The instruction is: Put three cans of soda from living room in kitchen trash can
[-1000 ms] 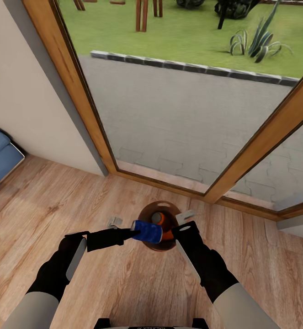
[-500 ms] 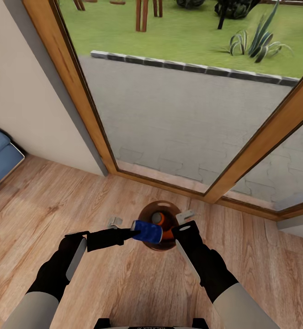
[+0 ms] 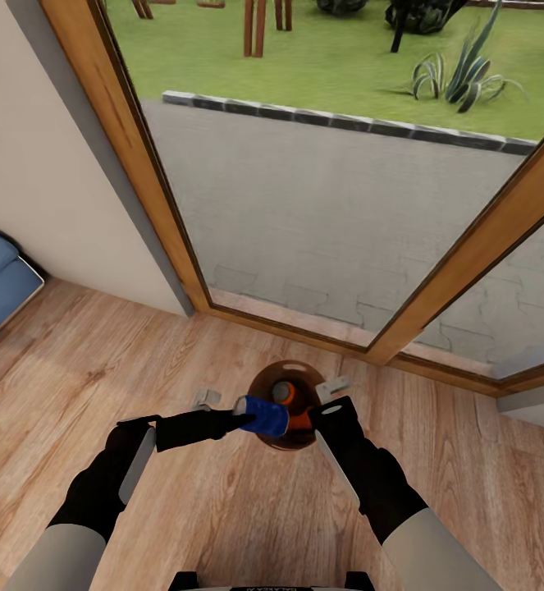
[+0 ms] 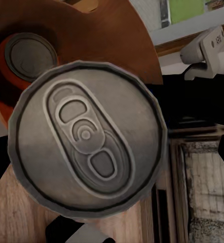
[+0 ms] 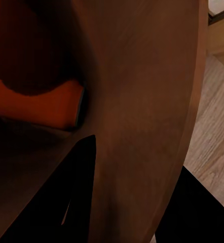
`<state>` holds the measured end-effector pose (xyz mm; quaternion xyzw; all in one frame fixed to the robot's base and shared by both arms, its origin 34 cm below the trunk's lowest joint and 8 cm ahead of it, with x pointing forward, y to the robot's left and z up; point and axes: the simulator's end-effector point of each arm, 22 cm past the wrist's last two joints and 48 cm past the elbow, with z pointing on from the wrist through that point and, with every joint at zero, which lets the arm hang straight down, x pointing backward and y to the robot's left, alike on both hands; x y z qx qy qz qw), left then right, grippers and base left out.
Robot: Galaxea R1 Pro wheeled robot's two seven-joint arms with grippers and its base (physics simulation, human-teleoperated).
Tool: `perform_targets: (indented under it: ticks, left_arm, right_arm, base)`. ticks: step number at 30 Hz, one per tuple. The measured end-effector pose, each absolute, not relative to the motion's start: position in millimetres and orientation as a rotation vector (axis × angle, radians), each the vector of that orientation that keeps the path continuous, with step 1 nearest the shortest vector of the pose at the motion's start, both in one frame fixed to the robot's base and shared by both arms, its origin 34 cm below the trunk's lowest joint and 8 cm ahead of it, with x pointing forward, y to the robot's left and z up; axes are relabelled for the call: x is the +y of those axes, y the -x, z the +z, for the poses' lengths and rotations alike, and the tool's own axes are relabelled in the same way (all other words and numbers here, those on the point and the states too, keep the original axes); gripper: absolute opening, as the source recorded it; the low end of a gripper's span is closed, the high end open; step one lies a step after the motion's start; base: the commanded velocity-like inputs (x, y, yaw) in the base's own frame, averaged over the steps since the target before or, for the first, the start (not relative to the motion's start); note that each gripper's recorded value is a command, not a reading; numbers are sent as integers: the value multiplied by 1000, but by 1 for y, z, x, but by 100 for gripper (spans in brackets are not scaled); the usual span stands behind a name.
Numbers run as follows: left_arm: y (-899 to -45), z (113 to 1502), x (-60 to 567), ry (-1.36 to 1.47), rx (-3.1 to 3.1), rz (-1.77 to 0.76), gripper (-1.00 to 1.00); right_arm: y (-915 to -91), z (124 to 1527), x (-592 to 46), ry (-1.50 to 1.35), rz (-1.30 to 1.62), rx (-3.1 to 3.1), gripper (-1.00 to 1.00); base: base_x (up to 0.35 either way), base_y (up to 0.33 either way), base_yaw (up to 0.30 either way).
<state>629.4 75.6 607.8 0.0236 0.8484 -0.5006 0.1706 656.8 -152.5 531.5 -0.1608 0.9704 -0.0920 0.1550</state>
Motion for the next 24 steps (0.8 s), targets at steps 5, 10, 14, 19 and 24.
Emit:
perform_targets:
  ticks: [5, 10, 14, 19, 24]
  left_arm:
    - [-629, 608, 74, -69, 2411, -1425, 100]
    - [-628, 608, 72, -73, 2412, -1427, 100]
    - [-628, 608, 72, -74, 2410, -1429, 100]
    - [-628, 609, 72, -73, 2408, -1431, 100]
    - [-623, 621, 87, -103, 2364, -1512, 100]
  right_arm:
    - [-657, 532, -153, 461, -264, 2780, -100]
    - [-657, 532, -152, 460, -263, 2780, -100]
    - [-657, 532, -153, 462, -266, 2779, -100]
    - [-657, 531, -152, 459, -261, 2781, -100]
    - [-657, 531, -152, 460, -260, 2781, -100]
  base:
    - [0, 0, 0]
    - [0, 0, 0]
    - [0, 0, 0]
    - [0, 0, 0]
    - [0, 0, 0]
